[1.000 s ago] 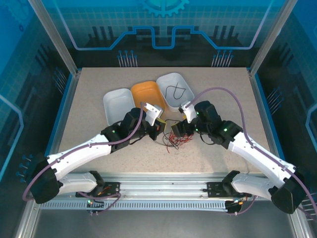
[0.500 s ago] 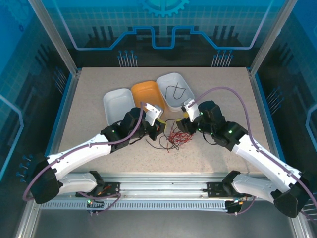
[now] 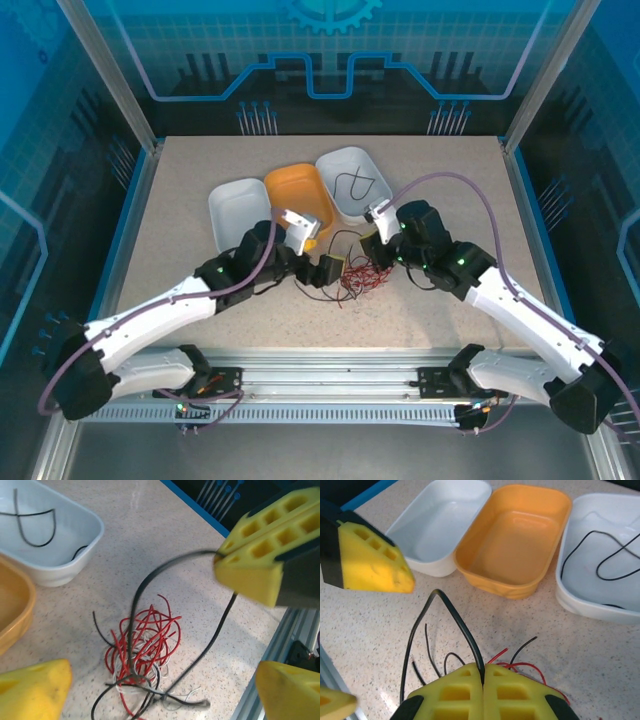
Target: Untangle the cables
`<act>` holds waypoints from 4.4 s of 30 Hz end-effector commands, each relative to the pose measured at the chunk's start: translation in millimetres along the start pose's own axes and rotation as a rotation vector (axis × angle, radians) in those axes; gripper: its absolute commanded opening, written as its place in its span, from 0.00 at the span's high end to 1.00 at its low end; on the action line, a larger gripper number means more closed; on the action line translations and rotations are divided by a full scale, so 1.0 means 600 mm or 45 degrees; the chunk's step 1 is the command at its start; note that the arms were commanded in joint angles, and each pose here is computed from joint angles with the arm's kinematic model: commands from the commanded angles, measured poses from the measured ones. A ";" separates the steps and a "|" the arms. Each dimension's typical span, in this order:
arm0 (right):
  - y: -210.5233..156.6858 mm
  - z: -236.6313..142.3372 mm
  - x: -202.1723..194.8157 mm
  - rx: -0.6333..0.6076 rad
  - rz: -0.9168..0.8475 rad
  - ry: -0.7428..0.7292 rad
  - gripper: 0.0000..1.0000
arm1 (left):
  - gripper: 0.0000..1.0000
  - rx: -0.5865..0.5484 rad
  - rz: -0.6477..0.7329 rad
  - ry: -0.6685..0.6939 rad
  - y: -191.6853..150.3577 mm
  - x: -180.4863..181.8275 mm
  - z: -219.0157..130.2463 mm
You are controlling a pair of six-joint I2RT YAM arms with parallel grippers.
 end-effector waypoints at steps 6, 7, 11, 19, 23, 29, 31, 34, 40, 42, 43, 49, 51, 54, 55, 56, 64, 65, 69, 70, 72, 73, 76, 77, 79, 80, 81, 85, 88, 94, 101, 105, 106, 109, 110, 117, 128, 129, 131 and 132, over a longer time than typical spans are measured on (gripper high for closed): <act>0.061 -0.088 -0.011 -0.109 0.086 -0.101 1.00 | 0.01 -0.314 -0.137 0.196 0.002 0.050 -0.089; 0.069 -0.097 -0.014 -0.121 0.100 -0.119 1.00 | 0.01 -0.338 -0.147 0.215 -0.001 0.057 -0.093; 0.107 -0.131 -0.020 -0.163 0.114 -0.140 1.00 | 0.01 -0.375 -0.218 0.266 -0.019 0.079 -0.095; 0.182 -0.157 -0.040 -0.219 0.112 -0.225 1.00 | 0.01 -0.362 -0.322 0.305 -0.039 0.098 -0.086; 0.213 -0.140 -0.059 -0.251 0.136 -0.275 1.00 | 0.01 -0.374 -0.325 0.346 -0.037 0.103 -0.093; 0.240 -0.090 -0.127 -0.227 0.238 -0.403 1.00 | 0.01 -0.381 -0.330 0.372 -0.036 0.105 -0.104; 0.243 -0.069 -0.155 -0.191 0.261 -0.482 1.00 | 0.01 -0.375 -0.338 0.372 -0.037 0.105 -0.106; 0.240 -0.034 -0.202 -0.113 0.297 -0.596 1.00 | 0.01 -0.359 -0.355 0.369 -0.041 0.105 -0.110; 0.224 0.049 -0.273 0.004 0.356 -0.646 1.00 | 0.01 -0.327 -0.364 0.385 -0.047 0.106 -0.119; 0.220 0.076 -0.288 0.043 0.347 -0.655 1.00 | 0.01 -0.321 -0.362 0.393 -0.048 0.107 -0.120; 0.218 0.091 -0.295 0.070 0.335 -0.663 1.00 | 0.01 -0.322 -0.366 0.395 -0.048 0.107 -0.120; 0.178 0.166 -0.319 0.302 0.331 -0.642 1.00 | 0.01 -0.320 -0.374 0.403 -0.048 0.110 -0.114; 0.156 0.190 -0.322 0.377 0.351 -0.618 1.00 | 0.01 -0.307 -0.374 0.403 -0.050 0.110 -0.110; 0.127 0.221 -0.326 0.470 0.367 -0.601 1.00 | 0.01 -0.290 -0.379 0.397 -0.050 0.109 -0.104; 0.119 0.227 -0.329 0.495 0.373 -0.605 1.00 | 0.01 -0.285 -0.380 0.394 -0.051 0.108 -0.103; 0.110 0.235 -0.332 0.520 0.377 -0.606 1.00 | 0.01 -0.278 -0.383 0.392 -0.051 0.108 -0.101; 0.057 0.269 -0.358 0.709 0.388 -0.729 1.00 | 0.01 -0.247 -0.407 0.379 -0.060 0.109 -0.096; 0.051 0.276 -0.359 0.721 0.392 -0.729 1.00 | 0.01 -0.248 -0.409 0.380 -0.061 0.110 -0.096; 0.031 0.296 -0.365 0.756 0.406 -0.753 1.00 | 0.01 -0.245 -0.411 0.383 -0.062 0.111 -0.092; 0.027 0.300 -0.366 0.763 0.410 -0.759 1.00 | 0.01 -0.244 -0.412 0.382 -0.062 0.111 -0.091; 0.019 0.309 -0.369 0.768 0.434 -0.767 1.00 | 0.01 -0.239 -0.410 0.382 -0.063 0.111 -0.090; 0.016 0.313 -0.371 0.772 0.445 -0.770 1.00 | 0.01 -0.238 -0.409 0.381 -0.063 0.111 -0.089; 0.011 0.315 -0.378 0.767 0.484 -0.796 1.00 | 0.01 -0.228 -0.412 0.385 -0.066 0.113 -0.087; -0.005 0.326 -0.380 0.799 0.497 -0.814 1.00 | 0.01 -0.224 -0.413 0.387 -0.067 0.113 -0.086; -0.017 0.324 -0.388 0.817 0.540 -0.864 1.00 | 0.01 -0.221 -0.418 0.393 -0.070 0.115 -0.086; -0.021 0.321 -0.391 0.817 0.566 -0.881 1.00 | 0.01 -0.218 -0.419 0.393 -0.071 0.116 -0.086; -0.024 0.319 -0.393 0.813 0.587 -0.889 1.00 | 0.01 -0.217 -0.419 0.394 -0.072 0.116 -0.086; -0.020 0.315 -0.388 0.736 0.656 -0.873 1.00 | 0.01 -0.211 -0.421 0.396 -0.074 0.117 -0.085; -0.020 0.317 -0.382 0.699 0.684 -0.866 1.00 | 0.01 -0.201 -0.428 0.402 -0.078 0.120 -0.084; -0.021 0.333 -0.364 0.650 0.710 -0.834 1.00 | 0.01 -0.203 -0.422 0.396 -0.077 0.119 -0.082; -0.011 0.353 -0.342 0.615 0.697 -0.775 0.94 | 0.01 -0.187 -0.413 0.373 -0.072 0.113 -0.074; -0.003 0.362 -0.334 0.598 0.671 -0.747 0.85 | 0.01 -0.183 -0.418 0.367 -0.072 0.112 -0.071; 0.000 0.362 -0.333 0.591 0.663 -0.742 0.82 | 0.01 -0.181 -0.418 0.365 -0.072 0.112 -0.071; 0.010 0.361 -0.330 0.581 0.636 -0.728 0.77 | 0.01 -0.181 -0.418 0.366 -0.072 0.112 -0.071; 0.014 0.359 -0.329 0.575 0.629 -0.722 0.75 | 0.01 -0.183 -0.418 0.366 -0.072 0.112 -0.072; 0.038 0.331 -0.321 0.536 0.588 -0.694 0.68 | 0.01 -0.191 -0.419 0.367 -0.073 0.113 -0.074; 0.052 0.226 -0.249 0.439 0.437 -0.605 0.03 | 0.01 -0.146 -0.420 0.323 -0.075 0.106 -0.062; 0.048 0.214 -0.239 0.422 0.435 -0.596 0.00 | 0.01 -0.130 -0.412 0.311 -0.076 0.104 -0.058; 0.038 0.184 -0.219 0.373 0.445 -0.574 0.00 | 0.01 -0.070 -0.370 0.270 -0.078 0.096 -0.047; 0.031 0.172 -0.212 0.359 0.454 -0.567 0.00 | 0.01 -0.034 -0.343 0.256 -0.080 0.093 -0.042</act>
Point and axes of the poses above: each hand's point on the last joint's axis, 136 mm out from that joint toward the fingers, its own z axis out along the fingers, its own x axis along the line the jaws close on, y = z × x, the point moved 6 cm from there along -z, back along the fingers, and after that the axes turned 12 degrees about -z, right-handed, at the moved point
